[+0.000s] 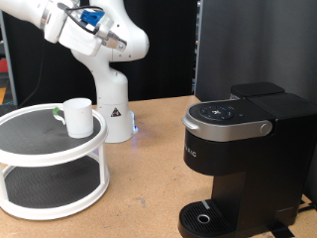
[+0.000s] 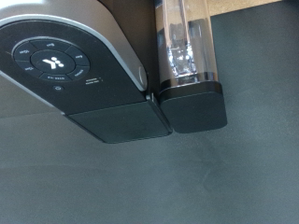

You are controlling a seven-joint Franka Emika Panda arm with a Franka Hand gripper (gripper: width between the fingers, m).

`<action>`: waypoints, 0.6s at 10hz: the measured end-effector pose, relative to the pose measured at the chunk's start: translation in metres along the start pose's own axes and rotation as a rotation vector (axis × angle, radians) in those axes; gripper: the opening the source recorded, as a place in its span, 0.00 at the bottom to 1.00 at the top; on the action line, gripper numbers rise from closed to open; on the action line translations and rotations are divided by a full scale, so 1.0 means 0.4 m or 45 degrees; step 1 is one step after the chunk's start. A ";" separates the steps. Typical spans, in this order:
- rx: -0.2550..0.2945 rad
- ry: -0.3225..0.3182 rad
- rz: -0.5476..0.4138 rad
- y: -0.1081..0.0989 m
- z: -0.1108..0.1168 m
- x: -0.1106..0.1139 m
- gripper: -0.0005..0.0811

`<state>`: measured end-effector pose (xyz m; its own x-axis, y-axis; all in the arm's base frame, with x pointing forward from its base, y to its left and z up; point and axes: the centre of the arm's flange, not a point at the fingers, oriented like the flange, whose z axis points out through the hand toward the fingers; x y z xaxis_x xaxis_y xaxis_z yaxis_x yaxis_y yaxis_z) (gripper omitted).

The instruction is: Make a cup of coffee with the keurig machine

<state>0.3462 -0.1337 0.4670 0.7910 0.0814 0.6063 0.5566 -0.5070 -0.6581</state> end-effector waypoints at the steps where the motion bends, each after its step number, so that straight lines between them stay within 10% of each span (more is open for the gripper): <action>1: 0.011 0.002 0.003 0.001 -0.003 -0.004 0.02; 6: 0.134 -0.154 -0.022 0.001 -0.159 -0.111 0.02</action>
<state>0.2951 -0.1921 0.4683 0.8021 0.1952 0.5644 0.5892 -0.4126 -0.6947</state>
